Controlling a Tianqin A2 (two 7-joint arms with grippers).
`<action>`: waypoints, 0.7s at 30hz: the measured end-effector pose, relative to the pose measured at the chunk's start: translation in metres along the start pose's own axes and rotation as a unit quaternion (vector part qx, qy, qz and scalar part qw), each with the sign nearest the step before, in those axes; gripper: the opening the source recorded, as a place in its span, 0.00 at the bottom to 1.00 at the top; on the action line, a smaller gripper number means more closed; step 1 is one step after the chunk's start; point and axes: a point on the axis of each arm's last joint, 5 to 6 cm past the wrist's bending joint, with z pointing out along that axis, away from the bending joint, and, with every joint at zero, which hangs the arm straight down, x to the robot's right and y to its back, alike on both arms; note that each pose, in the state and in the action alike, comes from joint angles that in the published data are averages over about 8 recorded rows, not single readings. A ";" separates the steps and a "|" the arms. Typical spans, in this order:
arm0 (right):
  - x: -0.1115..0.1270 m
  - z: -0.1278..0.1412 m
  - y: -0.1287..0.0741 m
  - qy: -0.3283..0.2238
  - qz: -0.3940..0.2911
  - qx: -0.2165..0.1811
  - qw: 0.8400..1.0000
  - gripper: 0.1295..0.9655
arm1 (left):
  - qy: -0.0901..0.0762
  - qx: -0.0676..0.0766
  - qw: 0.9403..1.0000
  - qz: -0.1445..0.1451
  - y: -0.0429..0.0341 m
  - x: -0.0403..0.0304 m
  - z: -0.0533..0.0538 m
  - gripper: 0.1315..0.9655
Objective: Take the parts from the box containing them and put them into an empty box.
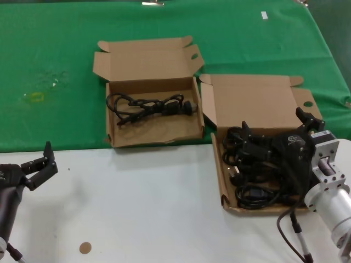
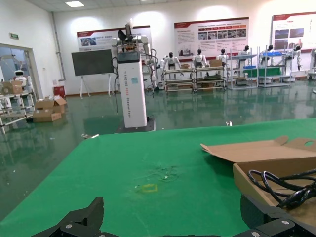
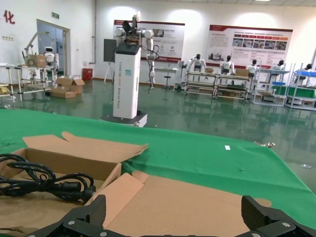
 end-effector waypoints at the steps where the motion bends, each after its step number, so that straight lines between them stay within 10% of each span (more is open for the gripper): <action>1: 0.000 0.000 0.000 0.000 0.000 0.000 1.000 1.00 | 0.000 0.000 1.000 0.000 0.0000 0.0000 0.000 1.00; 21: 0.000 0.000 0.000 0.000 0.000 0.000 1.000 1.00 | 0.000 0.000 1.000 0.000 0.0000 0.0000 0.000 1.00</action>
